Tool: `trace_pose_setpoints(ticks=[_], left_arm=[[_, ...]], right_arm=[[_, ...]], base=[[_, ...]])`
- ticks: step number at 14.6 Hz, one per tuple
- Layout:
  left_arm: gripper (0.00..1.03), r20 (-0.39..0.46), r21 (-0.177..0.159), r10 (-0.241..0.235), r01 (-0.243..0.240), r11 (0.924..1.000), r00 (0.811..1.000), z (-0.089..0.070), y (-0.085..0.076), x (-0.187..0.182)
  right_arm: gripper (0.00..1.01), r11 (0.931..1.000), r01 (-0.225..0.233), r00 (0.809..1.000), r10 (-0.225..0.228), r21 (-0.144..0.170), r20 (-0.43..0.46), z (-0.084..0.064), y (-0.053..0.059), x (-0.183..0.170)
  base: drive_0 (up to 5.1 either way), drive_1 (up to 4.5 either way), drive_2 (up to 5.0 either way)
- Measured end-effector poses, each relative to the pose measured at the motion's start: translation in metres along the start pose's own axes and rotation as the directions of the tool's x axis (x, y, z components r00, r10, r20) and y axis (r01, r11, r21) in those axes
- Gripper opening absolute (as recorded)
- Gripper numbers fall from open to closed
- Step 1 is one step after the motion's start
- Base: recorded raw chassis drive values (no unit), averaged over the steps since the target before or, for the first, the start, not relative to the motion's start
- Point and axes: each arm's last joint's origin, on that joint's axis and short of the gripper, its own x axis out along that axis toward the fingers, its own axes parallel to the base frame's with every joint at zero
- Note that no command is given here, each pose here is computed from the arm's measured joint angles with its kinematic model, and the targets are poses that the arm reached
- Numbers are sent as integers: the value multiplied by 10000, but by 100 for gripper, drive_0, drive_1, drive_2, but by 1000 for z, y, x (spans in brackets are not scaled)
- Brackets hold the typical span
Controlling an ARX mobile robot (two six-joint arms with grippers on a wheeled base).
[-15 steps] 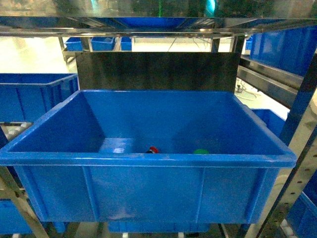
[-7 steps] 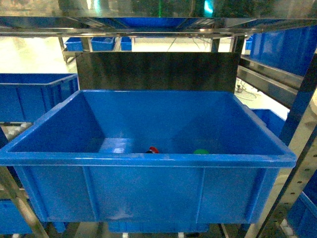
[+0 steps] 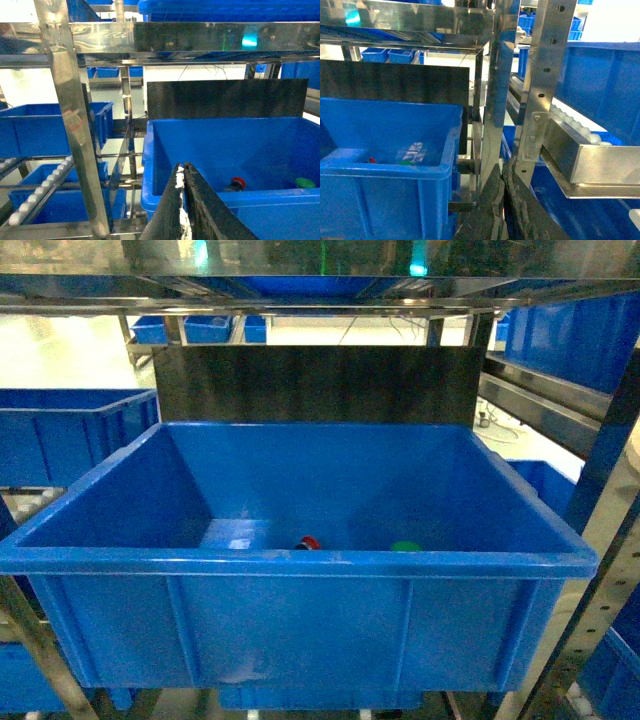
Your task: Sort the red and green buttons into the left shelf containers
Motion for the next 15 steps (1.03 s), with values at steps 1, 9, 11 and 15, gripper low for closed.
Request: trace_pose_setpoints(ticks=[1, 9, 11, 15], left_arm=[[2, -23, 0, -4, 4, 10000, 10000, 0, 0, -1], [34, -175, -11, 7, -8, 10000, 9998, -4, 0, -14], [59, -175, -11, 4, -4, 10000, 9998, -4, 0, -14], [76, -172, -11, 4, -4, 10000, 9999, -4, 0, -14]], right_arm=[[2, 10000, 1, 10000, -1, 0, 38, 0, 0, 0], [40, 10000, -7, 10000, 7, 0, 27, 0, 0, 0], [66, 10000, -7, 10000, 7, 0, 23, 0, 0, 0], [84, 10000, -7, 10000, 7, 0, 27, 0, 0, 0]], base=[[0, 0, 0], [0, 0, 0], [0, 0, 0], [0, 0, 0]])
